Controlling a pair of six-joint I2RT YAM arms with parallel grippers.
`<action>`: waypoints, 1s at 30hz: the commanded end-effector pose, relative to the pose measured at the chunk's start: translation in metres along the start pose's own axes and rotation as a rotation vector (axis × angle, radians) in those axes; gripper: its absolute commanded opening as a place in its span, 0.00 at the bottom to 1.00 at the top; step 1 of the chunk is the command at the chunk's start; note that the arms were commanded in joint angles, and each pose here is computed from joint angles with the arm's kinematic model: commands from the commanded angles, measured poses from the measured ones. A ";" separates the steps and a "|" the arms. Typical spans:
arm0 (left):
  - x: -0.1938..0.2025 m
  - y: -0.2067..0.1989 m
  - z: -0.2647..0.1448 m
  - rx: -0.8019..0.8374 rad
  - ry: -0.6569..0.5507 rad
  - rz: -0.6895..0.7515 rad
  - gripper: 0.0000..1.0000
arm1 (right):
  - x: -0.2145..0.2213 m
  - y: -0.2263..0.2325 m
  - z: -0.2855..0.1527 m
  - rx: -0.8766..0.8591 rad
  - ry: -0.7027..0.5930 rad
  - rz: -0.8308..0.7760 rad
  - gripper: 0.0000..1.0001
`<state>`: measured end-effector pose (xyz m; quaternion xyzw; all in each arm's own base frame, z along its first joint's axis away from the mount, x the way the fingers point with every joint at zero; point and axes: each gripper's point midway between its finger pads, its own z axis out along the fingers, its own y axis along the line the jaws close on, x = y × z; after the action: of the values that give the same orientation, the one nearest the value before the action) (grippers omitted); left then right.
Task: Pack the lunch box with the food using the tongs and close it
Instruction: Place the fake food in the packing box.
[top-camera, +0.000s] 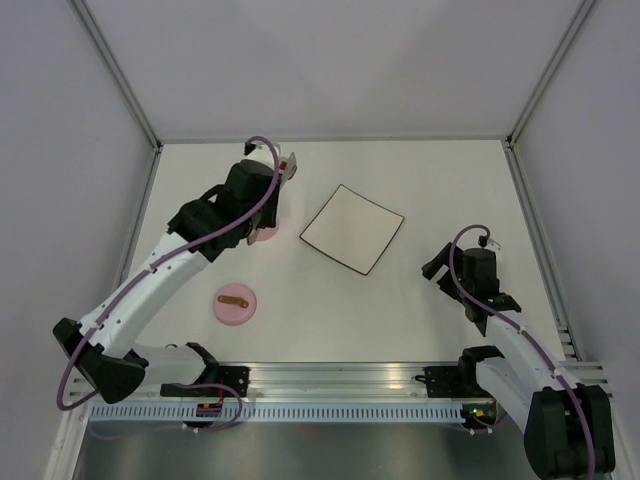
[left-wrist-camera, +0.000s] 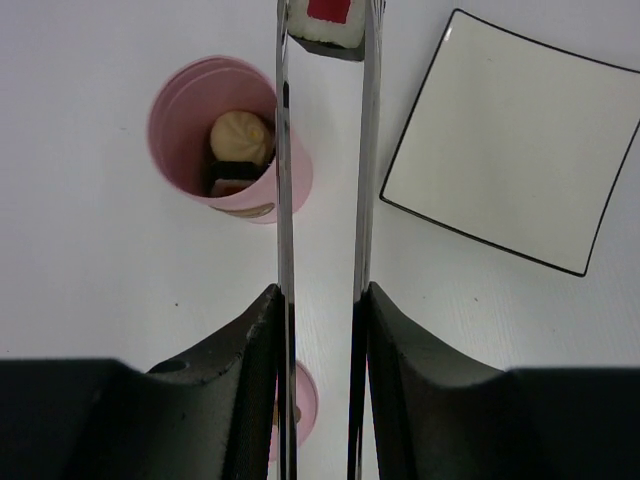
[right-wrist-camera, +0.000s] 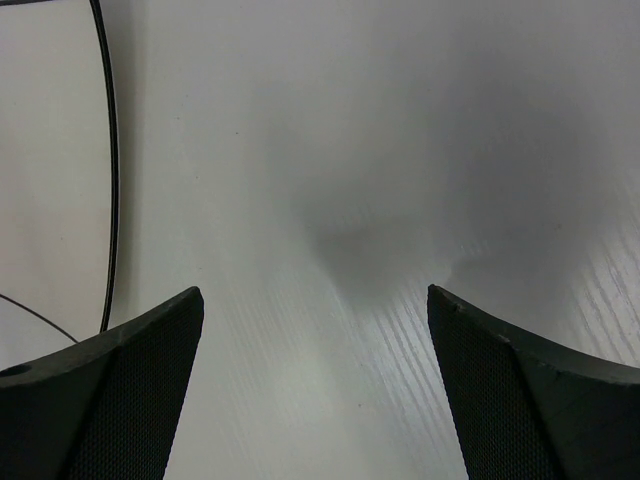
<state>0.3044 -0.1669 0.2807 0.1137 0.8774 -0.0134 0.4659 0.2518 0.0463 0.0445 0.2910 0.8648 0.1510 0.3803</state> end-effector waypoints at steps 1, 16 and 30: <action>-0.010 0.034 -0.023 -0.096 -0.053 -0.124 0.26 | -0.022 0.023 -0.001 -0.089 -0.067 -0.069 0.98; 0.043 0.073 -0.012 -0.235 0.073 -0.231 0.27 | -0.024 0.012 -0.002 -0.015 -0.062 -0.121 0.98; 0.026 0.071 -0.023 -0.185 0.033 -0.208 0.64 | -0.040 0.044 -0.009 -0.130 -0.076 -0.153 0.98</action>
<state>0.2824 -0.0875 0.2507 -0.0179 0.9061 0.0432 0.4205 0.2715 0.0520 0.0717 0.2192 0.8716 0.1513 0.4115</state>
